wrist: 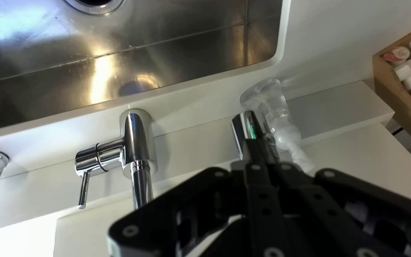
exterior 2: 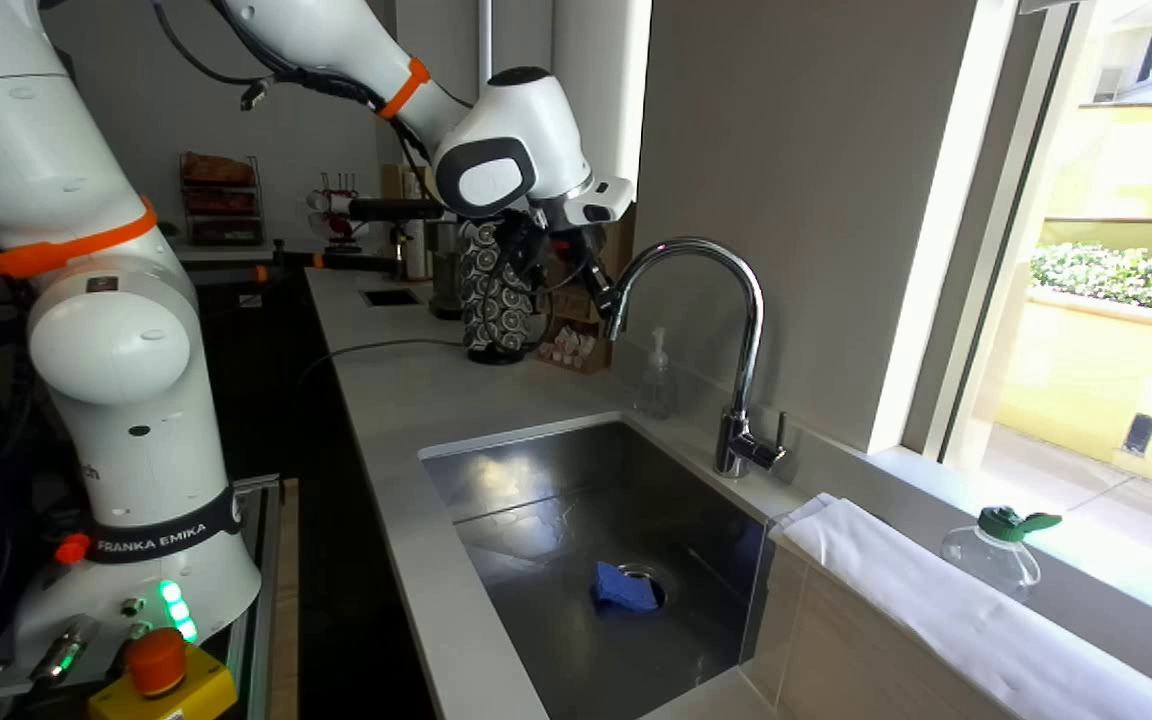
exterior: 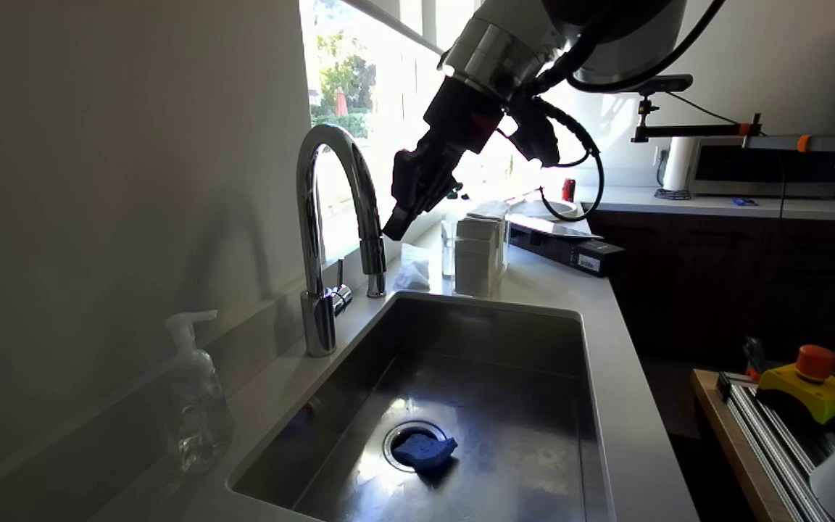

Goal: Push the faucet handle to the left the move the blue sponge in the sink to the left.

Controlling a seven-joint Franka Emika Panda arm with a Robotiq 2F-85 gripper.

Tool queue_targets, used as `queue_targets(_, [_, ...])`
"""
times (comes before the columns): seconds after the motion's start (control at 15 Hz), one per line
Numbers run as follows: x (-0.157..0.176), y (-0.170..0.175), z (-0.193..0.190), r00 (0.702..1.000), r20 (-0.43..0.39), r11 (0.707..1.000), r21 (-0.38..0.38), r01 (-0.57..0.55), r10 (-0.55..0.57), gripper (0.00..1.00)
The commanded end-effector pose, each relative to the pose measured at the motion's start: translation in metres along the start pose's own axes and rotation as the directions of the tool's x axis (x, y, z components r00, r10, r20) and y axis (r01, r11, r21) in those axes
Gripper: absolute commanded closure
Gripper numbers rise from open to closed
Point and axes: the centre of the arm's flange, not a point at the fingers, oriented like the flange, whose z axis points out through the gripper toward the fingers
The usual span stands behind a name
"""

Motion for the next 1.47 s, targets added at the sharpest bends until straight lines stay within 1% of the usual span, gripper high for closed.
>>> queue_targets(0.0, [0.008,-0.002,0.012,1.000,-0.019,1.000,0.024,-0.002,0.003,1.00])
queue_targets(0.47, [0.019,-0.012,0.016,1.000,-0.020,0.999,0.041,-0.011,0.012,1.00])
queue_targets(0.6, [0.021,-0.012,0.019,1.000,-0.003,0.999,0.051,-0.020,0.020,1.00])
queue_targets(0.8, [0.012,-0.006,0.011,1.000,0.014,0.998,0.056,-0.015,0.014,1.00])
queue_targets(1.0, [0.002,0.010,0.001,0.999,0.050,0.999,0.038,0.006,-0.007,1.00])
queue_targets(1.13, [-0.004,0.028,-0.007,0.997,0.074,1.000,0.019,0.003,-0.005,1.00])
queue_targets(1.27, [-0.009,0.049,-0.015,0.993,0.120,1.000,0.011,-0.011,0.010,1.00])
queue_targets(1.4, [-0.013,0.071,-0.014,0.985,0.172,1.000,-0.001,-0.020,0.020,1.00])
